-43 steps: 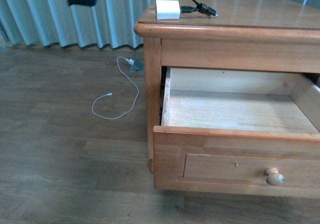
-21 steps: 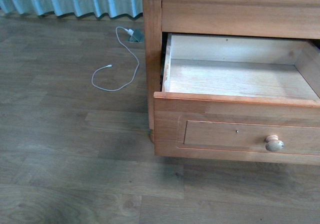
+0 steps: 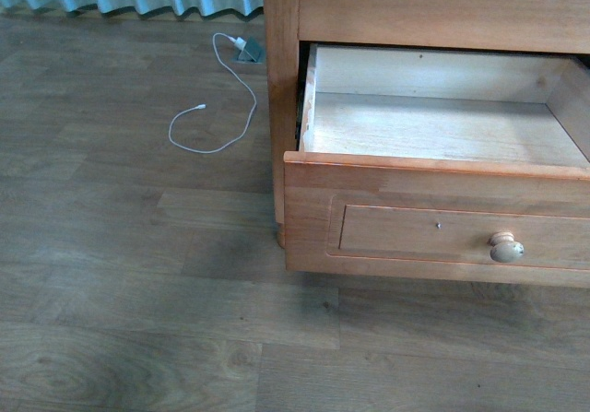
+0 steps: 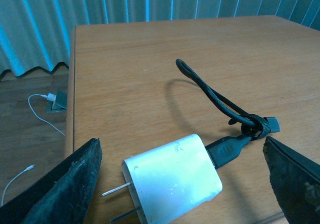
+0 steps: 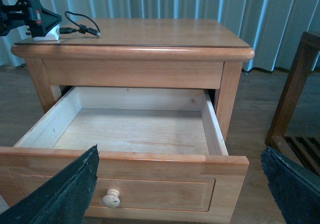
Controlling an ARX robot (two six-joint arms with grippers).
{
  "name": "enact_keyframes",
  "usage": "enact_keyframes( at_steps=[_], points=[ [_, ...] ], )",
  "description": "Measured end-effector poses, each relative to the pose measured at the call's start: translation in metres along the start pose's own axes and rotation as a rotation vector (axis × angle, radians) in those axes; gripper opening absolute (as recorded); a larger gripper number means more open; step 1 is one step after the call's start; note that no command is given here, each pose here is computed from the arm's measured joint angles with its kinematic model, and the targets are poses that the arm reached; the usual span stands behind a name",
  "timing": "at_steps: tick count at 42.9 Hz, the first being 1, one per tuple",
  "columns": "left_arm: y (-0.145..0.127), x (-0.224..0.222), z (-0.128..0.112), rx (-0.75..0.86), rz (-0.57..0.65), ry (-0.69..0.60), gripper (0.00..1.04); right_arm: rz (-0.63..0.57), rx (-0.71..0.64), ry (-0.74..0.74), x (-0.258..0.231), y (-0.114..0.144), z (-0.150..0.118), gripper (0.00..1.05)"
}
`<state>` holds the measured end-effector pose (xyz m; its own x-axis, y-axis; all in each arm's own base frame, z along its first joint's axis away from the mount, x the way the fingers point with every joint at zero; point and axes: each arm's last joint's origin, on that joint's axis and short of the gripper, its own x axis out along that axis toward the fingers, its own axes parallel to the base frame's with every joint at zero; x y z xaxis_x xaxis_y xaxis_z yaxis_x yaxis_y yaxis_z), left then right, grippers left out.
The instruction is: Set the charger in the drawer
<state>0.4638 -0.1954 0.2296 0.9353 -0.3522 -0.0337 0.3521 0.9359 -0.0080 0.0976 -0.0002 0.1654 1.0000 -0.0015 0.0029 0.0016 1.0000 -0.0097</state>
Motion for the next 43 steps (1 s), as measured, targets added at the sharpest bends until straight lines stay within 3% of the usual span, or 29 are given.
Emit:
enact_keyframes(
  at_steps=[8, 20, 35, 43],
  points=[
    [-0.003, 0.01, -0.008, -0.013, -0.002, 0.027, 0.99, 0.0, 0.0, 0.0, 0.0, 0.0, 0.0, 0.96],
    [-0.004, 0.012, -0.015, -0.003, 0.008, 0.071, 0.65, 0.0, 0.0, 0.0, 0.0, 0.0, 0.0, 0.96],
    [-0.002, 0.001, -0.014, -0.023, 0.02, 0.051, 0.64, 0.0, 0.0, 0.0, 0.0, 0.0, 0.0, 0.96],
    [-0.013, -0.033, 0.008, -0.032, -0.089, 0.013, 0.64, 0.0, 0.0, 0.0, 0.0, 0.0, 0.0, 0.96]
  ],
)
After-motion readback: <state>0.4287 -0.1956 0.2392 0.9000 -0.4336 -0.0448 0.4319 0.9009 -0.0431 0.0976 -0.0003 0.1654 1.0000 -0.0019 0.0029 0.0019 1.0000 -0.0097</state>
